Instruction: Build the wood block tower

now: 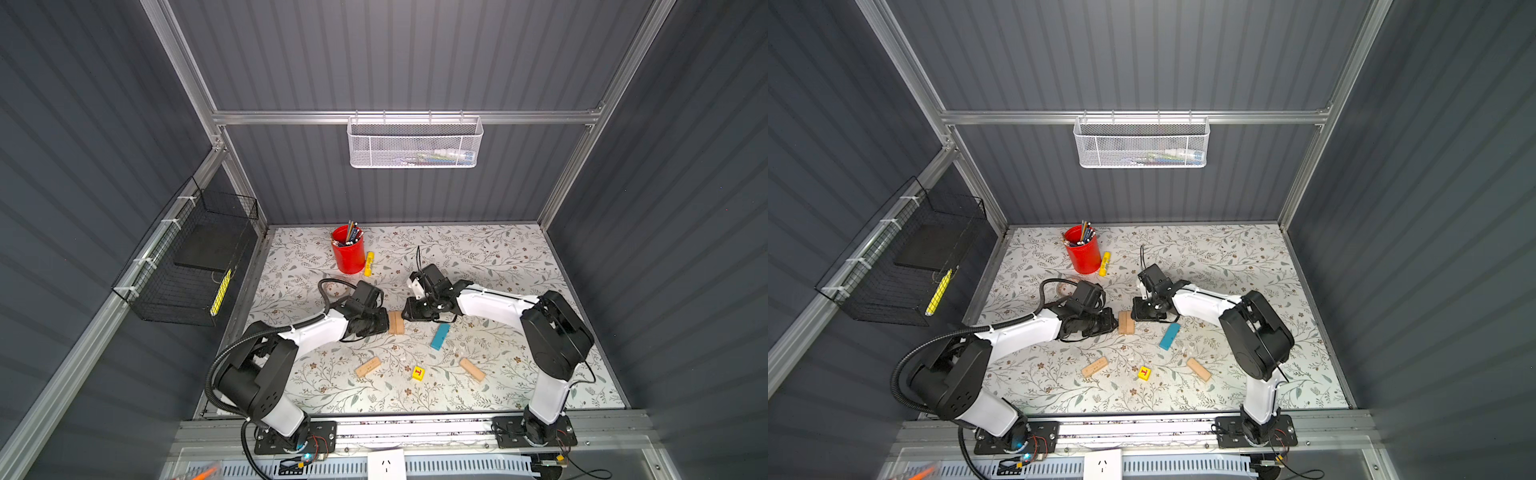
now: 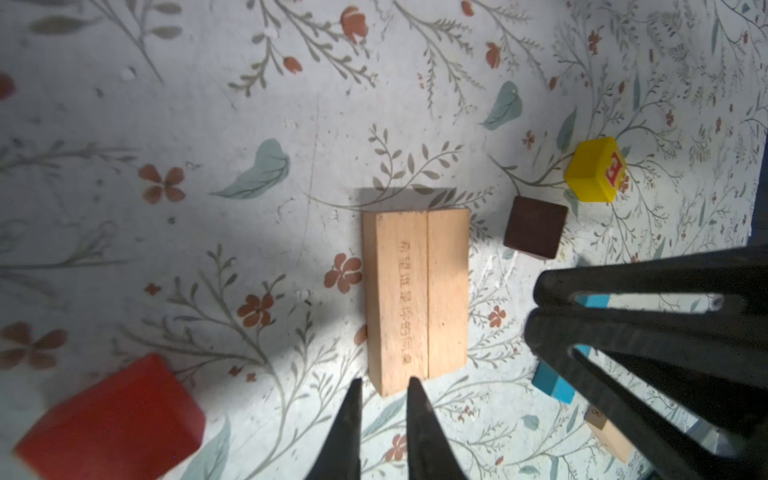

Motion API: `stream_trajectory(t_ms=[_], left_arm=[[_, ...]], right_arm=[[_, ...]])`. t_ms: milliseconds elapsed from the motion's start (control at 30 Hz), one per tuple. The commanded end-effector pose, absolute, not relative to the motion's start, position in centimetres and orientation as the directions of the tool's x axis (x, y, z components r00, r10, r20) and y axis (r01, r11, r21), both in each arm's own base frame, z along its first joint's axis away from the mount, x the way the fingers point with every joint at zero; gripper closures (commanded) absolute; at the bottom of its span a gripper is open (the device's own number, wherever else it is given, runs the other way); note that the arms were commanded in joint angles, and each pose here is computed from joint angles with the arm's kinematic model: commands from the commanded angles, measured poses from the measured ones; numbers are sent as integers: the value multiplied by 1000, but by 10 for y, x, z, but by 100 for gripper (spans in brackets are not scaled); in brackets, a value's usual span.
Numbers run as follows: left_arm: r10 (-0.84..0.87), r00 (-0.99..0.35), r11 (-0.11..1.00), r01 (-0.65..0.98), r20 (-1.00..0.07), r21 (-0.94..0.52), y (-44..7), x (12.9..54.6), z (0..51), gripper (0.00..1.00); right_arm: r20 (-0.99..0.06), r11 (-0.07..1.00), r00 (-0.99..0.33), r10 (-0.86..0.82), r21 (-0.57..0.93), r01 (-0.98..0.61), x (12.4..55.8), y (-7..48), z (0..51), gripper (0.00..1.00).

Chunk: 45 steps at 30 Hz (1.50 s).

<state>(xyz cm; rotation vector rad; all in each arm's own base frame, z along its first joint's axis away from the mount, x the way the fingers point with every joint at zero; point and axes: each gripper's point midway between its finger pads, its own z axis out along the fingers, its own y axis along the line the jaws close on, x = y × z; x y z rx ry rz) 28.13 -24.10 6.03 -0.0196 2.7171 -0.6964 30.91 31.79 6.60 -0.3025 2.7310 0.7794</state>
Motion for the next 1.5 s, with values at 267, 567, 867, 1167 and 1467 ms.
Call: stream_trajectory(t_ms=[267, 567, 867, 1167, 1467], left_arm=[[57, -943, 949, 154, -328, -275, -198, 229, 84, 56], [122, -959, 964, 176, -255, -198, -180, 199, 67, 41], [158, -969, 953, 200, -190, -227, -186, 187, 48, 32], [160, -979, 948, 187, -125, -256, -191, 167, 37, 27], [163, -982, 950, 182, -92, -254, -198, 152, 25, 26]], right_arm=[[-386, 871, -910, -149, 384, -305, 261, 296, 89, 49], [-413, 854, -897, -157, 399, -333, 231, 294, 81, 37], [-424, 836, -895, -139, 434, -336, 229, 303, 77, 27], [-445, 859, -889, -106, 410, -308, 229, 289, 77, 18], [-469, 872, -877, -104, 380, -307, 232, 280, 78, 12]])
